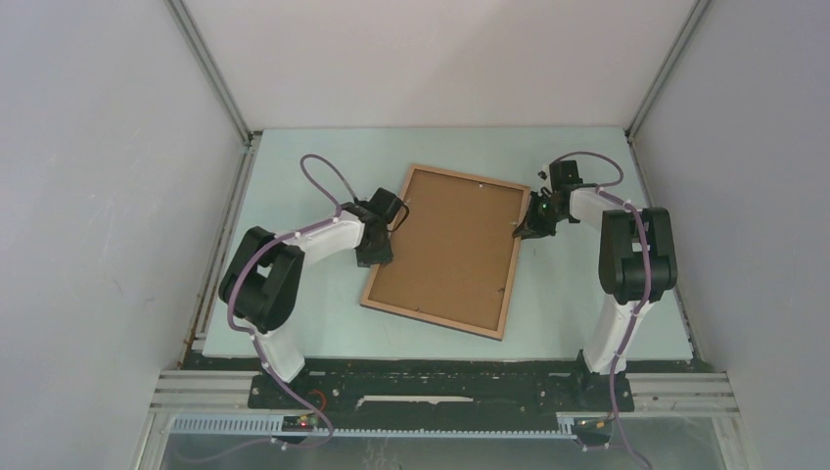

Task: Put the photo into the frame
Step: Install the photo frame at the center of the board.

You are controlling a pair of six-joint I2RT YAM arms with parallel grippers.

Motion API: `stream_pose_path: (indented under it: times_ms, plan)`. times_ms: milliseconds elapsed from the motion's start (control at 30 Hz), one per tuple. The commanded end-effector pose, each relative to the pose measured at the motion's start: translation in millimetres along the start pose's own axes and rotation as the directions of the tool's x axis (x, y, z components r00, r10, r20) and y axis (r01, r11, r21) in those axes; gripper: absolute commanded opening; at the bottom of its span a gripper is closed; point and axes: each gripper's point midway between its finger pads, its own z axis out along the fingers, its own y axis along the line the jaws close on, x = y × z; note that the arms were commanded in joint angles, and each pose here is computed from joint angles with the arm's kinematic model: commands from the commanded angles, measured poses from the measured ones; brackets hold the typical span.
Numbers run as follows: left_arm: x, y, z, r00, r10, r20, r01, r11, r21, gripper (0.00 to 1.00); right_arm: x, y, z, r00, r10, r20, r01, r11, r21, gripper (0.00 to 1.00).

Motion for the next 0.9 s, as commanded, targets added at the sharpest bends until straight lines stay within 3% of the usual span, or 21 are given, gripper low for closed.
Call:
stream_pose_path:
  times_ms: [0, 200, 467, 633, 700, 800, 867]
  plan:
    - [-26, 24, -1, 0.993, -0.079, 0.090, 0.090, 0.989, -0.118, 0.00, -16, 6, -4, 0.997, -0.034, 0.073, 0.037, 0.999, -0.030, 0.00]
    - [-35, 23, -8, 0.981, -0.138, 0.139, 0.153, 0.984, -0.096, 0.00, -15, 6, -4, 0.997, -0.034, 0.072, 0.037, 0.999, -0.034, 0.00]
    - [-29, 13, -21, 0.981, -0.153, 0.122, 0.153, 0.988, 0.012, 0.00, -15, 7, -4, 0.997, -0.037, 0.072, 0.040, 0.999, -0.035, 0.00]
    - [-17, 1, -24, 0.986, -0.156, 0.054, 0.149, 0.981, 0.124, 0.03, -15, 12, -3, 0.996, -0.045, 0.076, 0.049, 0.998, -0.044, 0.00]
    - [-11, -2, -27, 0.987, -0.154, 0.038, 0.147, 0.977, 0.156, 0.07, -16, 15, -3, 0.995, -0.053, 0.083, 0.057, 0.997, -0.048, 0.00]
    - [-4, -5, -31, 0.987, -0.157, 0.041, 0.145, 0.967, 0.211, 0.31, -17, 19, -1, 0.994, -0.061, 0.086, 0.066, 0.996, -0.055, 0.00]
    - [3, -8, -30, 0.988, -0.151, 0.023, 0.142, 0.962, 0.233, 0.40, -18, 22, 0, 0.994, -0.064, 0.085, 0.069, 0.996, -0.056, 0.00]
